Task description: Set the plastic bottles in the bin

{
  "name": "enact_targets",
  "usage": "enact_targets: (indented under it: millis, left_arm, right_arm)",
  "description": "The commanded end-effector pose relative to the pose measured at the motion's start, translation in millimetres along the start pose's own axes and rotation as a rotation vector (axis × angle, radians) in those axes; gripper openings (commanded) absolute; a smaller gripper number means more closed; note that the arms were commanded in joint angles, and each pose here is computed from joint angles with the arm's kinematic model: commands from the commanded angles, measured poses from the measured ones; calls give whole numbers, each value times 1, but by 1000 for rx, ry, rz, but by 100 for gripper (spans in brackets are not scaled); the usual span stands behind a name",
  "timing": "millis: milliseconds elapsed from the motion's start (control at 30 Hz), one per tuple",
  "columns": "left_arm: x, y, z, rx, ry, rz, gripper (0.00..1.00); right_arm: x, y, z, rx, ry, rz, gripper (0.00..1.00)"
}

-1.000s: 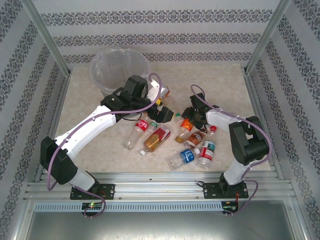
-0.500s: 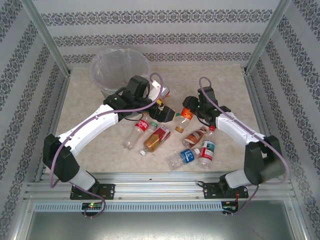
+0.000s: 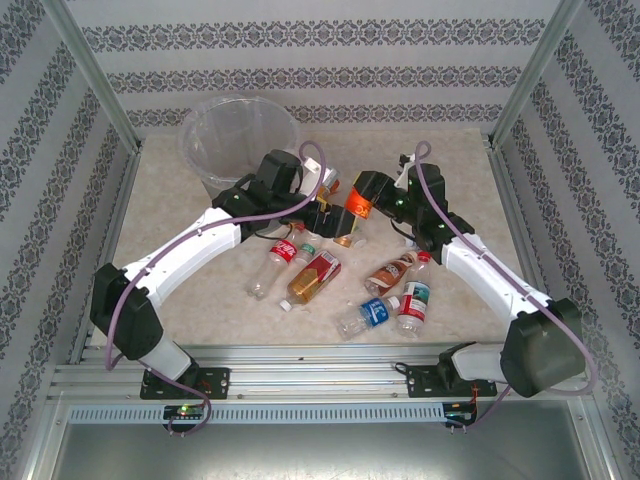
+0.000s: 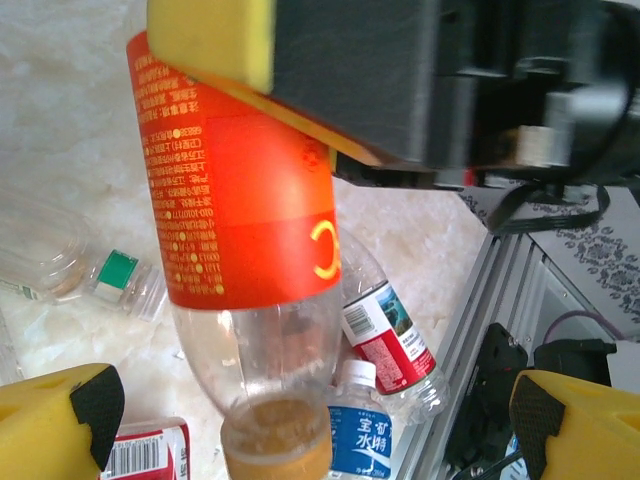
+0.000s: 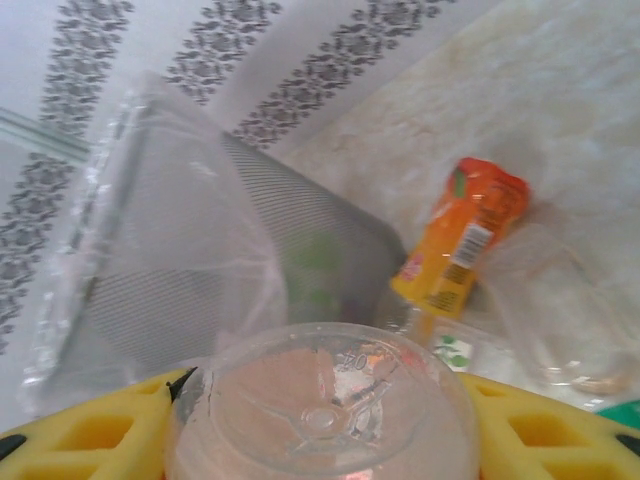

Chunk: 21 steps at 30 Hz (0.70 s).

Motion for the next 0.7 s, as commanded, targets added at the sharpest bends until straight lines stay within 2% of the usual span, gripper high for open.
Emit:
enact_targets:
  millis: [0,133,233,533,667]
  left_arm:
    - [-1,-4,-10,-43,4,29,99]
    - [-1,-2,-11,-38,2,33,98]
    - [-1,-1,-13,-38,6,44,91]
    - [0,-1,-14,-43,6,62,84]
    - [1,-3,-12,-48,1,57,76]
  right_arm:
    - [18,34,10,159,-70,13,53]
    - [21,45,13,195,-73,24,53]
    - [22,51,14,226,-74,24,53]
    - [20,60,16,271,-65,36,53]
    - [18,61,15,286,-54,42,54]
Point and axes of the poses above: each hand's point on the last joint's axis, 136 mm out from that joint toward the fingers, its own z axis back along the fingers, its own y axis along the line the jaws close on, x = y × z, the point moved 7 cm from there along z, back along the fingers, and after that the axes turned 14 degrees about z, right-handed, at the moved point
